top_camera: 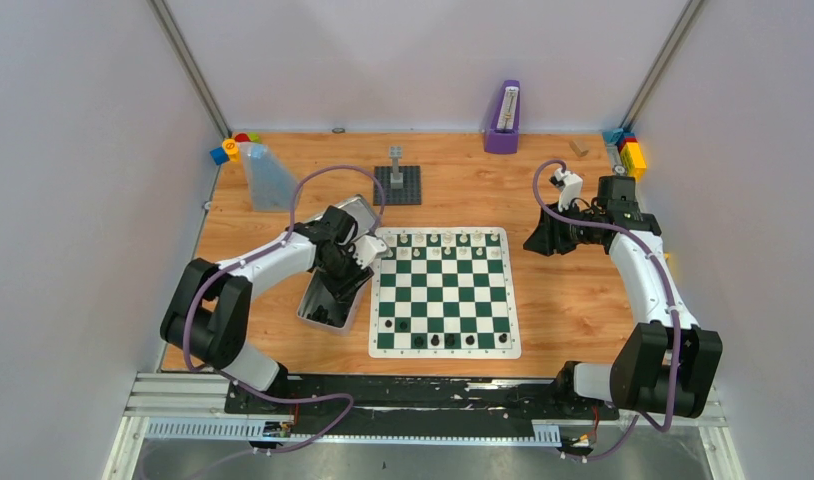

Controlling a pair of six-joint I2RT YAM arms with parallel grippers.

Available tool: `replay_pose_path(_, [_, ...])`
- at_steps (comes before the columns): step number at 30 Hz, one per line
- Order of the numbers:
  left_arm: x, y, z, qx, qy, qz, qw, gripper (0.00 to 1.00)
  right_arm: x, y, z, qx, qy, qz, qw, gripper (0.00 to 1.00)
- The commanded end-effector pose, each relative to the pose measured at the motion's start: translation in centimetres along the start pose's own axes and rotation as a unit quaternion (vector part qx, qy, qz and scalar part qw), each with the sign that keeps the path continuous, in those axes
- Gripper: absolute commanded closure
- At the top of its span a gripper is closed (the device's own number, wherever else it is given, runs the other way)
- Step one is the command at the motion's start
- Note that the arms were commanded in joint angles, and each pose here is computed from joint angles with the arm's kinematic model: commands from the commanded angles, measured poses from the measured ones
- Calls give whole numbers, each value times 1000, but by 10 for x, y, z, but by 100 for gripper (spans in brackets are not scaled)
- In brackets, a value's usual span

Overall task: Set up the chess pieces on the board
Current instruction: Pick up the chess piece from the storage box.

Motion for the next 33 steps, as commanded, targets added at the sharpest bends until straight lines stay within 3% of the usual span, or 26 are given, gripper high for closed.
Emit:
replay_pose_path(1, [-5,12,-2,10,-16,-13,1000,44,-1,0,4,5,15,-6,1000,65])
replay_pose_path(8, [-9,12,3,12,-5,-9,1000,48,-1,-2,4,4,16,-4,1000,65])
replay_pose_path(15, [0,17,5,9,7,-26,1000,72,-2,-2,4,2,18,-3,1000,65])
replay_pose_path(20, [16,27,8,12,18,-54,998,82,-2,-2,4,3,20,-3,1000,65])
replay_pose_path(28, [49,42,4,13,12,-105,994,88,-2,2,10,7,38,-13,999,65])
replay_pose_path(33, [88,74,-18,8,-37,-175,984,89,0,26,38,42,98,-53,993,63])
Point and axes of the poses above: each gripper's point midway between its finger pads, its own x axis back along the fingers, its own z axis along the line the jaws close on, y = z × x, the point moved 1 cm from there along x, back along the fingers, and after that the axes turned 11 degrees about x, right-handed, at the moved point
